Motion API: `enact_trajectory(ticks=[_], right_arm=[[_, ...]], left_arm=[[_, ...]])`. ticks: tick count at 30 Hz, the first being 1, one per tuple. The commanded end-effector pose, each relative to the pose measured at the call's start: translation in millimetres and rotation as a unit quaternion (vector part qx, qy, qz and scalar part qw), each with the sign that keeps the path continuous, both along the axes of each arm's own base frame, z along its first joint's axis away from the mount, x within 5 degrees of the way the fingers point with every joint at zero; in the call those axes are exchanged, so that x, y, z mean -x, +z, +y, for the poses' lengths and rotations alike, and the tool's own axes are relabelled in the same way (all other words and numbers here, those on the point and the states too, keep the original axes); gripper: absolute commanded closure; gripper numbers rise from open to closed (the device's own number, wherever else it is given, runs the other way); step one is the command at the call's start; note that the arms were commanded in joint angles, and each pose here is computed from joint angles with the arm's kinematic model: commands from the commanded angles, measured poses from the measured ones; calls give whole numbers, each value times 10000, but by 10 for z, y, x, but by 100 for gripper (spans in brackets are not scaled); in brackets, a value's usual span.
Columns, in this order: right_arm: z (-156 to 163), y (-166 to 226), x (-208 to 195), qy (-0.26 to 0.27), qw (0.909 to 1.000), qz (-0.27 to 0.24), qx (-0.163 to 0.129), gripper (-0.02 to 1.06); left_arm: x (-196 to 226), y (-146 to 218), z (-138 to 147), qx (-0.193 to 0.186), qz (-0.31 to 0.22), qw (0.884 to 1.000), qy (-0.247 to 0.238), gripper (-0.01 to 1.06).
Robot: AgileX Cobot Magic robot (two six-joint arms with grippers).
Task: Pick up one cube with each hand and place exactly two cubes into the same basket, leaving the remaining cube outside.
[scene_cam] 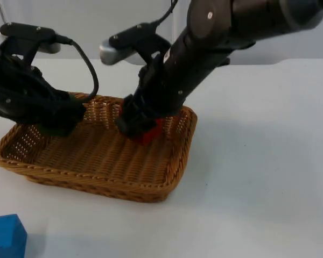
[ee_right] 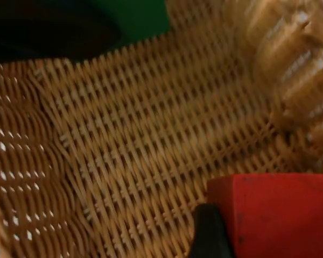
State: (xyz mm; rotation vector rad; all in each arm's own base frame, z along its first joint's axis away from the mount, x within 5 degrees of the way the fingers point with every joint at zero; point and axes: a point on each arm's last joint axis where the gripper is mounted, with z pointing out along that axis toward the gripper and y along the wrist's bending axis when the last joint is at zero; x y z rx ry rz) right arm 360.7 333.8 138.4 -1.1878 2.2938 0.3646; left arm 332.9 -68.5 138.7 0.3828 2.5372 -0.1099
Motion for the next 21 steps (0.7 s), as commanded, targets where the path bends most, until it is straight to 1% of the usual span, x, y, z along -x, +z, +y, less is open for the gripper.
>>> enact_trajectory(ticks=[1,3,10,17,21], right_arm=[[47,-34,11,-15,10000,-2,-73,105],[50,-133,11,-31,10000,91,-26,105],[49,-218,15,-33,9998,173,33,105],[43,-411,23,-28,9993,338,177,105],[39,-444,30,-19,9990,393,218,105]], left_arm=[[-25,-26,11,8,-81,9999,82,105],[-40,-100,14,-24,-49,9999,103,105],[-51,-255,17,-77,107,9998,120,105],[-46,-420,20,-133,323,9993,115,105],[-40,-490,21,-153,423,9989,114,105]])
